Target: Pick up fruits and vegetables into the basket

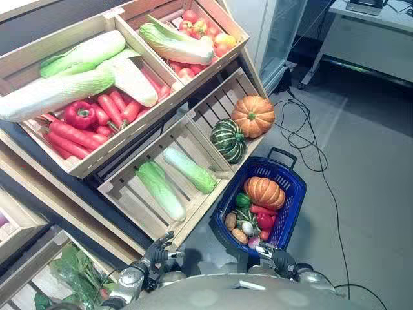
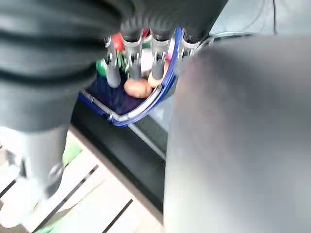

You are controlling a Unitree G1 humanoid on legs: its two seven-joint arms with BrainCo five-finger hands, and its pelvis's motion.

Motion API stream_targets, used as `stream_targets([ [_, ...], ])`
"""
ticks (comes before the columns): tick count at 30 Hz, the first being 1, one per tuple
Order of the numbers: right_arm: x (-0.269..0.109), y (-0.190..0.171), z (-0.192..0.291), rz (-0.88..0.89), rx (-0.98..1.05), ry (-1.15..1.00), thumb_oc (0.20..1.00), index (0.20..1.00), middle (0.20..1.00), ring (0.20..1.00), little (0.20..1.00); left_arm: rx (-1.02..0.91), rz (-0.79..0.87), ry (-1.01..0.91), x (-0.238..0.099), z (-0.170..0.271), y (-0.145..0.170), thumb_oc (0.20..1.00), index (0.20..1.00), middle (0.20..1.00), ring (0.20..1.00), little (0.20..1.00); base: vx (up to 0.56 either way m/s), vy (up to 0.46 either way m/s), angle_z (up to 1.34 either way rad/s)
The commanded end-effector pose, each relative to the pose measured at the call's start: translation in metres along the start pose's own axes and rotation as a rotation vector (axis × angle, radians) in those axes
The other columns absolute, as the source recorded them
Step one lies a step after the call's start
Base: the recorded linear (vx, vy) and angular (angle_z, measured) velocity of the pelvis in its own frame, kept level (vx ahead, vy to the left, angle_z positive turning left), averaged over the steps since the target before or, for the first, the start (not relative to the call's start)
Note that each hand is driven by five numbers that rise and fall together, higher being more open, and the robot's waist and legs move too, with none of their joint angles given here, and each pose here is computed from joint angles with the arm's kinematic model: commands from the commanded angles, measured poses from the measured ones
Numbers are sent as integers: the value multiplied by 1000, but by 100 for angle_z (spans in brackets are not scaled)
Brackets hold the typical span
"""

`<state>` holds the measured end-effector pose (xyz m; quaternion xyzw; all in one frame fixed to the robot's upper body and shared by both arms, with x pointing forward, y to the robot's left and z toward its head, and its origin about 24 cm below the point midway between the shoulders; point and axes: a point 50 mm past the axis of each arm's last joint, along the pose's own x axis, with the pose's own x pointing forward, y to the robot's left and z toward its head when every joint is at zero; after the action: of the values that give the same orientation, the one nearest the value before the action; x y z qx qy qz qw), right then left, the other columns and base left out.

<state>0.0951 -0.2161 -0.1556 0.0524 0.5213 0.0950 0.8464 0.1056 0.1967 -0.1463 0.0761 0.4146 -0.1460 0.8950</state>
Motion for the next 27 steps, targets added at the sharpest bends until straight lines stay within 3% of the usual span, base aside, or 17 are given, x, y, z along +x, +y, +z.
stream_targets([
  [1, 9, 11, 11, 63, -21, 10, 1000, 1000, 1000, 1000, 1000, 42, -19, -60, 14, 27, 5, 1000, 1000, 1000, 1000, 1000, 77, 784, 18],
  [14, 8, 5, 20, 37, -41, -22, 1000, 1000, 1000, 1000, 1000, 101, 36, -199, 14, 49, 12, 1000, 1000, 1000, 1000, 1000, -2, 0, 0],
  [20, 8, 3, 27, 5, -38, -88, 1000, 1000, 1000, 1000, 1000, 203, 186, -425, 8, 79, 18, 1000, 1000, 1000, 1000, 1000, 0, 0, 0],
  [27, 3, -6, 46, -43, -8, -231, 1000, 1000, 1000, 1000, 1000, 531, 357, -882, -22, 156, 33, 1000, 1000, 1000, 1000, 1000, 12, 0, 1],
])
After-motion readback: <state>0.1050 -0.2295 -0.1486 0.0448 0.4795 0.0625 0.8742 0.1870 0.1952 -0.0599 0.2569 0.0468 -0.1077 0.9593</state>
